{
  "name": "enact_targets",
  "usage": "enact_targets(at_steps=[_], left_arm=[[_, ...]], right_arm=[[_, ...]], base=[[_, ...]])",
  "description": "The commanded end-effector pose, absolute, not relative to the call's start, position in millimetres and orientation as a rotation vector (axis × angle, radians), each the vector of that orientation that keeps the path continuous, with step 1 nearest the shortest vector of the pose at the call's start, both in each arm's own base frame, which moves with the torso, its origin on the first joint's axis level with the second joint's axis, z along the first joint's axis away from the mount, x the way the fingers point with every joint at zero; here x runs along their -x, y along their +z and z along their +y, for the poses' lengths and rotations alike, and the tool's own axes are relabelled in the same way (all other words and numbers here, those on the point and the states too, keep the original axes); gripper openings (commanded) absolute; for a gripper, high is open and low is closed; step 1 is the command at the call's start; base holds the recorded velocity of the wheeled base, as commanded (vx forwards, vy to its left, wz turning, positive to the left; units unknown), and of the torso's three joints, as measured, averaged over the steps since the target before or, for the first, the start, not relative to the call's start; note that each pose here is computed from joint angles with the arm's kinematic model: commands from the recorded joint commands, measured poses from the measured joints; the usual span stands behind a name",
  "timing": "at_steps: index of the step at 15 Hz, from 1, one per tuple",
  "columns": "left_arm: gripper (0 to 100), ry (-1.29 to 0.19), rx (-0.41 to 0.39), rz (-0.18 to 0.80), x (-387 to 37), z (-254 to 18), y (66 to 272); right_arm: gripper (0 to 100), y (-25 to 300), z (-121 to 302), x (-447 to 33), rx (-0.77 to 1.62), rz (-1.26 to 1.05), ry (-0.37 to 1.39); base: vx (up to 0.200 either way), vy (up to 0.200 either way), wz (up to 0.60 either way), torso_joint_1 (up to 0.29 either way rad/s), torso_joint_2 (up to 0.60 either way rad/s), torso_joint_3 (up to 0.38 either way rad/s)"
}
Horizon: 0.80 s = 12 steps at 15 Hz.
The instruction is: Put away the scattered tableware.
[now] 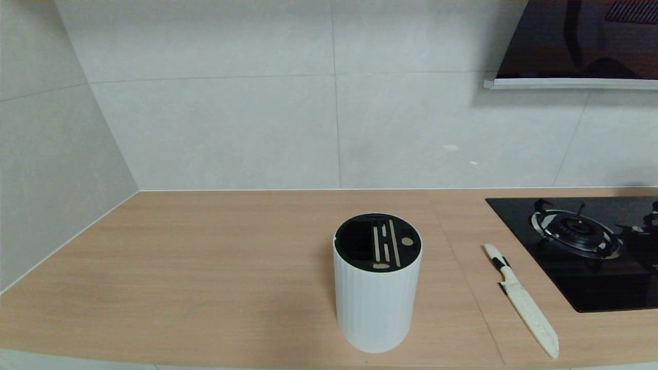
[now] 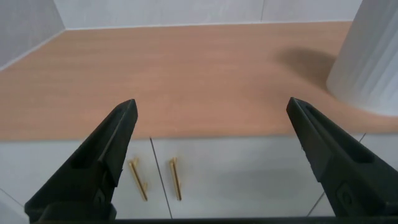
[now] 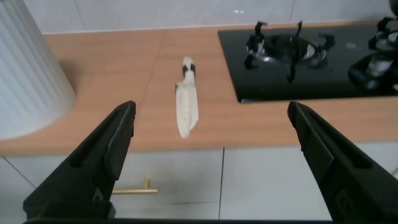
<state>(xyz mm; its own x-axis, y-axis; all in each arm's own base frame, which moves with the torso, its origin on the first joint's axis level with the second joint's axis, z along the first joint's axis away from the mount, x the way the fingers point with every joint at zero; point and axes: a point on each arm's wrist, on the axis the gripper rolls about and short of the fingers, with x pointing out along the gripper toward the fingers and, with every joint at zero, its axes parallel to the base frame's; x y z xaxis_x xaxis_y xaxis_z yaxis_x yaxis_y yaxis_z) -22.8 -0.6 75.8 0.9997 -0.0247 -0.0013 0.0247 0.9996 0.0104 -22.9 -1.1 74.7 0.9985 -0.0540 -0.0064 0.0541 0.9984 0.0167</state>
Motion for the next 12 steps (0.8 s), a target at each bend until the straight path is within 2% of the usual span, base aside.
enact_targets(at_steps=[1,5,12], left_arm=[[100,-0.025,-0.011,0.001,22.8,-0.6,75.8],[100,-0.025,-0.011,0.001,22.8,-0.6,75.8],[100,-0.025,-0.011,0.001,22.8,-0.6,75.8]], right_arm=[[100,74.7,-1.1,22.8,-0.017,0.007,-0.054],[100,74.7,-1.1,22.8,-0.017,0.007,-0.054],[100,74.7,-1.1,22.8,-0.015,0.007,-0.054]], base=[[0.000,0.000,0.00,0.290,-0.60,-0.334],[0.000,0.000,0.00,0.231,-0.46,-0.241],[0.000,0.000,0.00,0.019,-0.04,-0.019]])
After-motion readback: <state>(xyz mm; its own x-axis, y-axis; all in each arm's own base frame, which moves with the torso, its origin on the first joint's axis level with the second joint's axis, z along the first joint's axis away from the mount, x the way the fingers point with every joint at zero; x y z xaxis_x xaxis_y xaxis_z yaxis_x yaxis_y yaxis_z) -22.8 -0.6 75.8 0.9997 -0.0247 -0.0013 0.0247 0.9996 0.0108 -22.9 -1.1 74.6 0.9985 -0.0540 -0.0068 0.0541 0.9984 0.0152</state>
